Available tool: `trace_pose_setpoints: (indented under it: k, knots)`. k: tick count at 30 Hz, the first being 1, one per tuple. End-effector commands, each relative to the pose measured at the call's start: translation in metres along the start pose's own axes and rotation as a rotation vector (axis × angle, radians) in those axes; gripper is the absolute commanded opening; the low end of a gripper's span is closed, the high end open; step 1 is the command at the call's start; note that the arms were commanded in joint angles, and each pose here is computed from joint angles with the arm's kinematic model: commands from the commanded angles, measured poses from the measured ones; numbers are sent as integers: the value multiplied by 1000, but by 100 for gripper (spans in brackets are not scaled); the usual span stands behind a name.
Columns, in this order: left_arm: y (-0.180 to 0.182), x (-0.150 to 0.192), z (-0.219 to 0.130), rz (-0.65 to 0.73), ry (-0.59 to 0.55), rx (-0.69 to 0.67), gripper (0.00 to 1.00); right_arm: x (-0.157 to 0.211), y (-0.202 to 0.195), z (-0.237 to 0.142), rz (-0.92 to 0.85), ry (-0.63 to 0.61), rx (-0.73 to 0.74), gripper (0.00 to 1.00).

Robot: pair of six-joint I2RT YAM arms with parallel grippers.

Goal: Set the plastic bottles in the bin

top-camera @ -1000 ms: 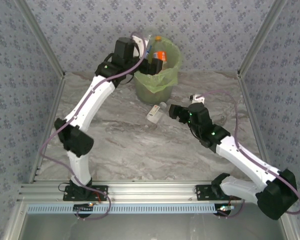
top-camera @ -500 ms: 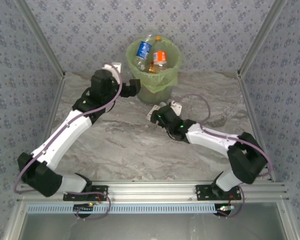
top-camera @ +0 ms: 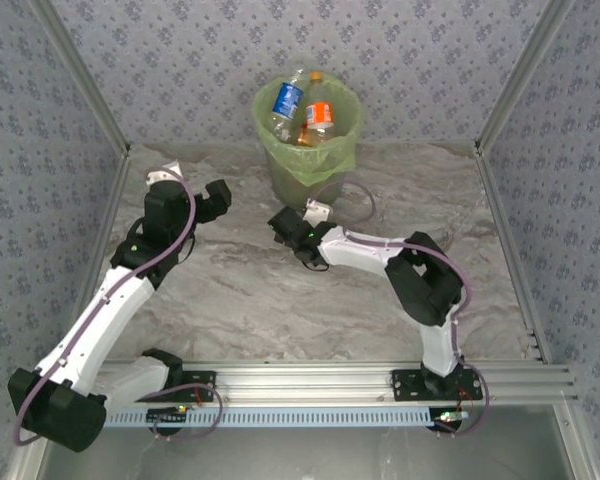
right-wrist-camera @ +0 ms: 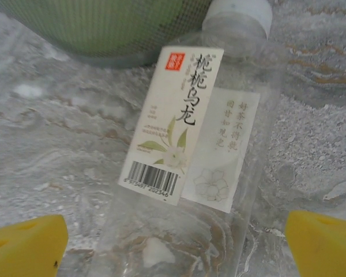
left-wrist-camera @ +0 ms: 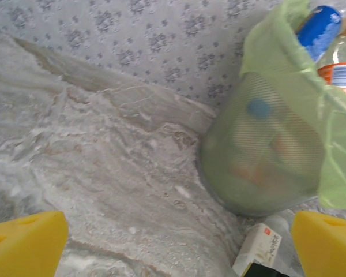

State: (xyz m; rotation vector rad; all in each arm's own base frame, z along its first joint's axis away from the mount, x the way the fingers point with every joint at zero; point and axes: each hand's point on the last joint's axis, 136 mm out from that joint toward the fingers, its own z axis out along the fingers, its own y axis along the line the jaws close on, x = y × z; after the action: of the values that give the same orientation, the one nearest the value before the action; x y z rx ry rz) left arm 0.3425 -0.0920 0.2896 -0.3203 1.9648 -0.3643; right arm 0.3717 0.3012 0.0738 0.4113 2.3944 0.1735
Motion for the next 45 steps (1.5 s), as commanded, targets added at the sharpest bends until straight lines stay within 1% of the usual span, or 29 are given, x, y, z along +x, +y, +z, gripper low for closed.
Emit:
trace_pose_setpoints:
  k: [1,5,8,11,13,15,19,21,23,29,36,39,41,45]
  knots:
    - [10,-1,-5,-34,-7,-25,99,3,-19,7,-24,-12,121,99]
    - [15,4,-3,-28,12,-44,99,13,-37,11,-75,24,183,99]
    - [17,6,-1,-31,23,-49,99,19,-49,5,-117,62,168,98]
    - [17,9,2,-37,35,-48,99,24,-56,3,-172,129,105,98]
    - [18,12,5,-41,47,-55,99,29,-57,6,-215,207,42,98]
    - [19,15,8,-45,56,-59,99,27,-60,11,-225,249,12,98]
    - [18,17,13,-51,74,-62,99,14,-51,21,-272,250,-54,98]
    - [18,18,14,-48,81,-67,99,8,-49,29,-300,251,-51,99]
    - [19,18,15,-46,83,-74,99,6,-48,37,-362,264,-63,98]
    - [25,17,13,-38,81,-97,99,1,-45,52,-438,315,-121,93]
    - [31,21,17,-48,84,-119,99,0,-44,62,-516,348,-65,92]
    - [31,22,18,-53,88,-119,99,-1,-45,64,-540,332,-27,92]
    - [31,22,18,-54,90,-119,99,1,-44,65,-544,340,-35,91]
    - [32,22,18,-52,90,-124,99,4,-44,63,-544,342,-52,82]
